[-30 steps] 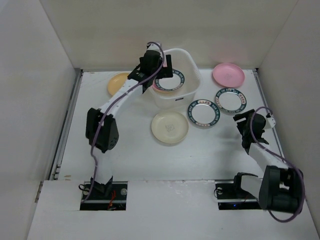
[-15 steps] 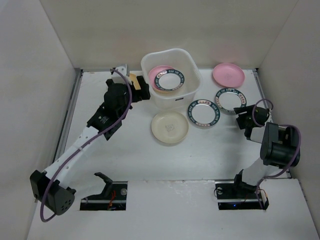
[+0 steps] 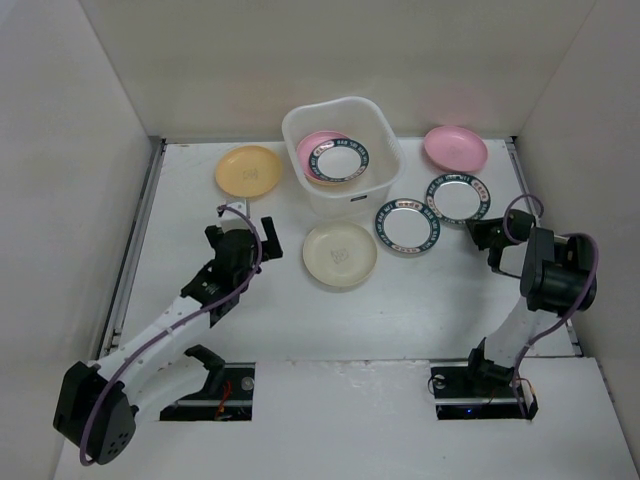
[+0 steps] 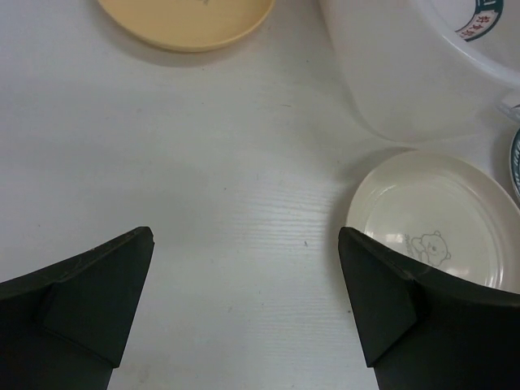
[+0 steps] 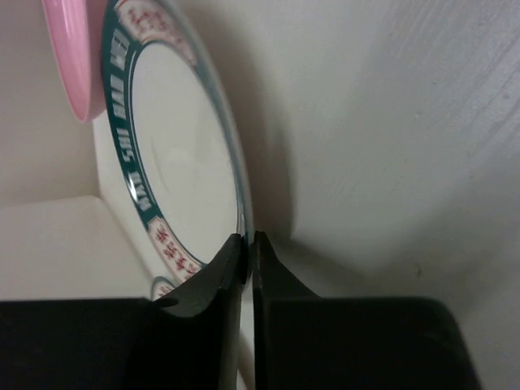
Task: Place the plates into the plastic bin on the countertop
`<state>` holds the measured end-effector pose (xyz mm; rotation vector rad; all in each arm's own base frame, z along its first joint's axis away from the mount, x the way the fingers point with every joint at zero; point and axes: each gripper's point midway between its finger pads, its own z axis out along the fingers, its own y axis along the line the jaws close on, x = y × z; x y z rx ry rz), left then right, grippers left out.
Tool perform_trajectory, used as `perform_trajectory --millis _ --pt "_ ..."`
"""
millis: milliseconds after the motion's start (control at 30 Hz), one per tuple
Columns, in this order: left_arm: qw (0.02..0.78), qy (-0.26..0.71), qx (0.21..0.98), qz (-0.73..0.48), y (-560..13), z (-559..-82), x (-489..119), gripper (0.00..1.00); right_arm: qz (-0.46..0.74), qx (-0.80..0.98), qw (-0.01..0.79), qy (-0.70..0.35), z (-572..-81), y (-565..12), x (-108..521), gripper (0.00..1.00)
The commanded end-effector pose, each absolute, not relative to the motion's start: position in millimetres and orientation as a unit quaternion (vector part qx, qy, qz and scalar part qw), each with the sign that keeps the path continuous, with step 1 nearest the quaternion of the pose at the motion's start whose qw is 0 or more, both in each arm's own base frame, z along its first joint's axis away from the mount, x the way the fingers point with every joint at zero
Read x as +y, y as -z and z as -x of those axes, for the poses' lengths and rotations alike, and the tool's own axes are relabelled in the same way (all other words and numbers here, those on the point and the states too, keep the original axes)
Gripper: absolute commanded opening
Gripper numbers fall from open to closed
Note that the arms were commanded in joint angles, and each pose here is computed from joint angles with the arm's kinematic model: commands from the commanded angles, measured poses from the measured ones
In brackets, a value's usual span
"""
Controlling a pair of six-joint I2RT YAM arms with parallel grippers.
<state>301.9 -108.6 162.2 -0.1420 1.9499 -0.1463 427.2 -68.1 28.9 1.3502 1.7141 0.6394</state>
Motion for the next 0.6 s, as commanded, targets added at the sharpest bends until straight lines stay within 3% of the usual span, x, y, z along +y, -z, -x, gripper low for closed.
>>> perform_trajectory --millis 0,300,567 --pt "0.603 0.083 0.787 0.104 -177.0 -305.9 -102.4 1.00 -0.526 0.680 0.437 -0.264 -436.0 -38.9 -70.6 0.03" --pt "0.593 0.074 0.791 0.131 -151.9 -304.0 -93.8 1.00 -0.513 0.641 0.512 -0.253 -385.9 -115.6 -62.7 0.00" --pt "0.593 0.082 0.788 0.140 -149.5 -300.9 -92.4 1.00 -0.446 0.593 0.632 -0.223 -334.1 -283.7 -44.7 0.00"
